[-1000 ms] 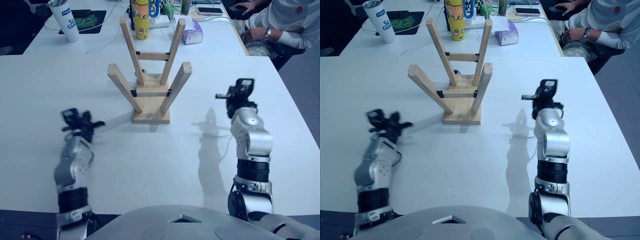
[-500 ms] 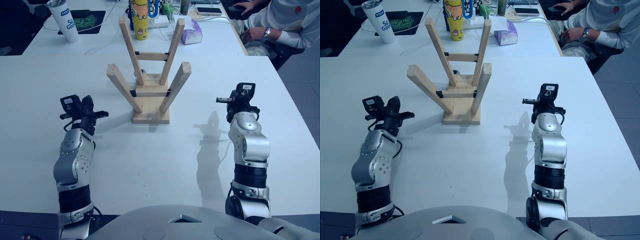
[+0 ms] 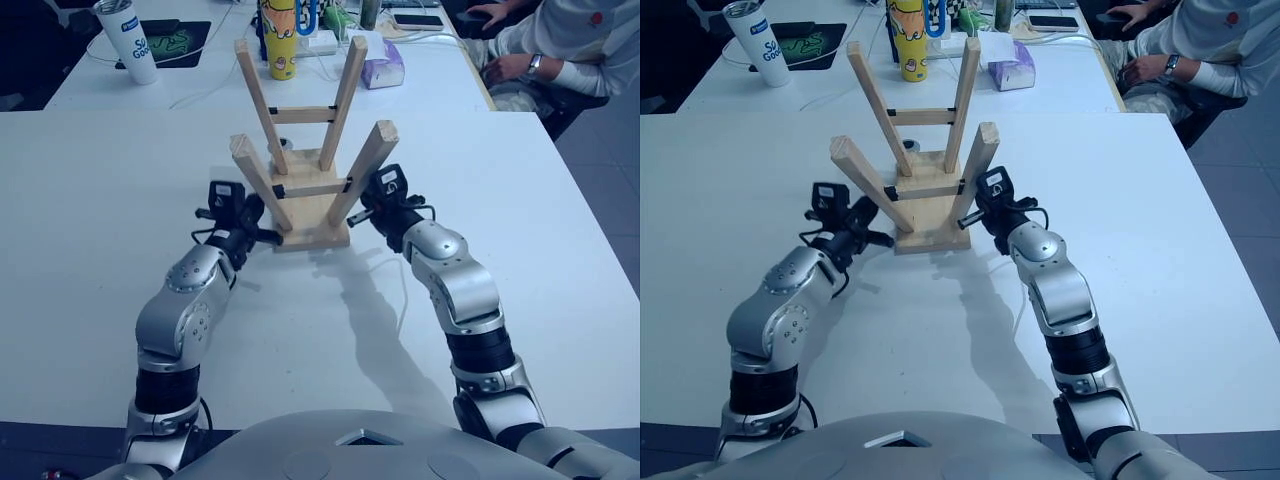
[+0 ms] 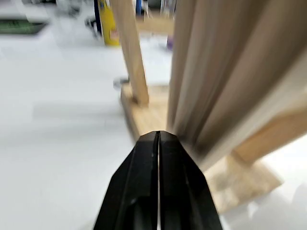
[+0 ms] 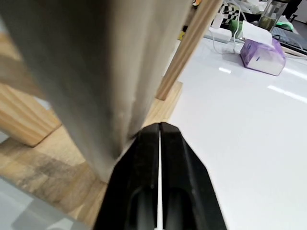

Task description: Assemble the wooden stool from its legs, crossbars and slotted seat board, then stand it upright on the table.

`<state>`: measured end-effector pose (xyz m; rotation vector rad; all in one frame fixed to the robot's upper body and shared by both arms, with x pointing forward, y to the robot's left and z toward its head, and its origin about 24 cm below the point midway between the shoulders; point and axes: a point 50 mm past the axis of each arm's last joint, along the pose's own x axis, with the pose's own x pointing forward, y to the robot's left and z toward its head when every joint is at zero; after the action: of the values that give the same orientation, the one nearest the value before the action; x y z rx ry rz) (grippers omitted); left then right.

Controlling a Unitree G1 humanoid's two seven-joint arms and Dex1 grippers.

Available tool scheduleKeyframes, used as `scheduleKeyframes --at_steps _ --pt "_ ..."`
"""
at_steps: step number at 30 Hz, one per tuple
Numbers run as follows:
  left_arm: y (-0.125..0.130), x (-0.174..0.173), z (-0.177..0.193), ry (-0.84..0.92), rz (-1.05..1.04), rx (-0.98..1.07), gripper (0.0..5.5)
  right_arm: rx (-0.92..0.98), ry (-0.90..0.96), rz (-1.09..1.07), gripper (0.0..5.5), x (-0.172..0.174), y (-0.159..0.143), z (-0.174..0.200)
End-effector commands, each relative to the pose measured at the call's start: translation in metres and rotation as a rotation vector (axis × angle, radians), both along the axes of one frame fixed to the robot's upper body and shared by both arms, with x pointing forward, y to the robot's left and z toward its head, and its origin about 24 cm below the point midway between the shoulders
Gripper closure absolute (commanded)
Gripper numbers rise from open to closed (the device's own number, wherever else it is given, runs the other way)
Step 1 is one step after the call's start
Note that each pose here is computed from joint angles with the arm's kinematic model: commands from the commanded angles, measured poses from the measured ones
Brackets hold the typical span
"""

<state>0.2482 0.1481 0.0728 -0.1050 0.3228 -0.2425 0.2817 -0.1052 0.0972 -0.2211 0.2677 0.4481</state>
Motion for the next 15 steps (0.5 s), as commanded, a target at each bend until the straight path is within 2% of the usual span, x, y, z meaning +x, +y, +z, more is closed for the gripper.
scheduleKeyframes --at_steps 1,3,5,8,11,13,15 --pt "0.028 -0.002 -0.018 0.037 0.105 0.094 5.49 -0.143 0.058 -0.072 5.50 0.001 -0.025 -0.012" --pt "0.030 0.003 -0.008 -0.030 0.112 0.144 5.49 -0.196 0.011 -0.113 5.50 0.008 -0.034 -0.004" --pt "0.029 0.013 0.014 -0.146 0.142 0.140 5.49 -0.183 -0.174 -0.206 5.50 0.024 -0.042 0.031" --pt "0.028 0.026 0.079 -0.441 0.195 0.111 5.49 -0.039 -0.541 -0.344 5.50 0.039 -0.046 0.108" --pt "0.020 0.025 0.160 -0.762 0.196 -0.025 5.49 0.108 -0.876 -0.439 5.50 0.031 -0.050 0.177" --pt "0.012 0.013 0.201 -0.943 0.154 -0.041 5.49 0.177 -1.045 -0.449 5.50 0.020 -0.049 0.209" --pt "0.009 0.001 0.228 -1.056 0.128 -0.075 5.49 0.247 -1.124 -0.408 5.50 0.012 -0.044 0.228"
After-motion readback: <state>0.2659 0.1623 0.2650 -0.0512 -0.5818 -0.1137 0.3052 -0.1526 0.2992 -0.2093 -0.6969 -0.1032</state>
